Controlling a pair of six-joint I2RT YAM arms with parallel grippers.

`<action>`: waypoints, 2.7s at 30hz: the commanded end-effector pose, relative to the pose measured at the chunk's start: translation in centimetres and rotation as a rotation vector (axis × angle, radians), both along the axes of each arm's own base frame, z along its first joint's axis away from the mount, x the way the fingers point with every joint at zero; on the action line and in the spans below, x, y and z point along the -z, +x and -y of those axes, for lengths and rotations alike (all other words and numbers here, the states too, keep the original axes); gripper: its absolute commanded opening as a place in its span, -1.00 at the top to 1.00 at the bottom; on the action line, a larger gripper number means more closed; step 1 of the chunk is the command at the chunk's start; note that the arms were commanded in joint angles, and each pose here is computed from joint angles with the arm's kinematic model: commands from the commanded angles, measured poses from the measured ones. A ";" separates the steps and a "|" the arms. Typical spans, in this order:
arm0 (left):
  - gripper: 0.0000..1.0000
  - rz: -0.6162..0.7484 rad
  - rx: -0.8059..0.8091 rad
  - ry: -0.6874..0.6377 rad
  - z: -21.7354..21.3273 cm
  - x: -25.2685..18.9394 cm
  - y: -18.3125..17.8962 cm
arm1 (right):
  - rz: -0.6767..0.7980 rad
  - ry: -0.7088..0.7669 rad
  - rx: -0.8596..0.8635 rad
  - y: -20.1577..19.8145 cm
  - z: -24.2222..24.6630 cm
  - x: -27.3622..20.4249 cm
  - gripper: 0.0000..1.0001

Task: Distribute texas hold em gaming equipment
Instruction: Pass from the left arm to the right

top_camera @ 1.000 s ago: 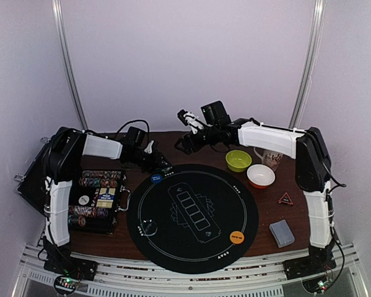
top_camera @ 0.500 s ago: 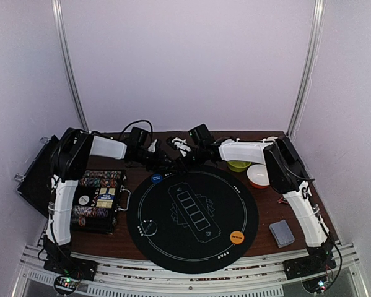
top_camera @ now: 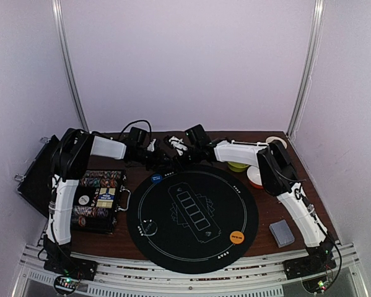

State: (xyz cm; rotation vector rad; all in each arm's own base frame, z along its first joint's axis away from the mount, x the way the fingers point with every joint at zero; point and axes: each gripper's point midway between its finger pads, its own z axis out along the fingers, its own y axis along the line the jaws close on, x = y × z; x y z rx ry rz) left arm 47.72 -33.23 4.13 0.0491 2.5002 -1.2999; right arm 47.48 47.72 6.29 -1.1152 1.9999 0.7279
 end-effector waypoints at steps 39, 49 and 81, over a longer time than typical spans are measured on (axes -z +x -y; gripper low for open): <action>1.00 -0.143 0.152 -0.132 1.6 2.8 -5.1 | 0.049 0.124 -0.209 -5.3 1.4 -2.0 -0.60; 1.00 -0.142 0.131 -0.125 1.4 2.7 -3.9 | 0.082 -0.035 -0.072 -1.4 2.1 -0.3 -0.54; 0.50 -0.160 0.034 -0.128 -0.3 3.7 -2.7 | -0.412 0.454 0.336 -0.5 4.9 -5.1 -0.36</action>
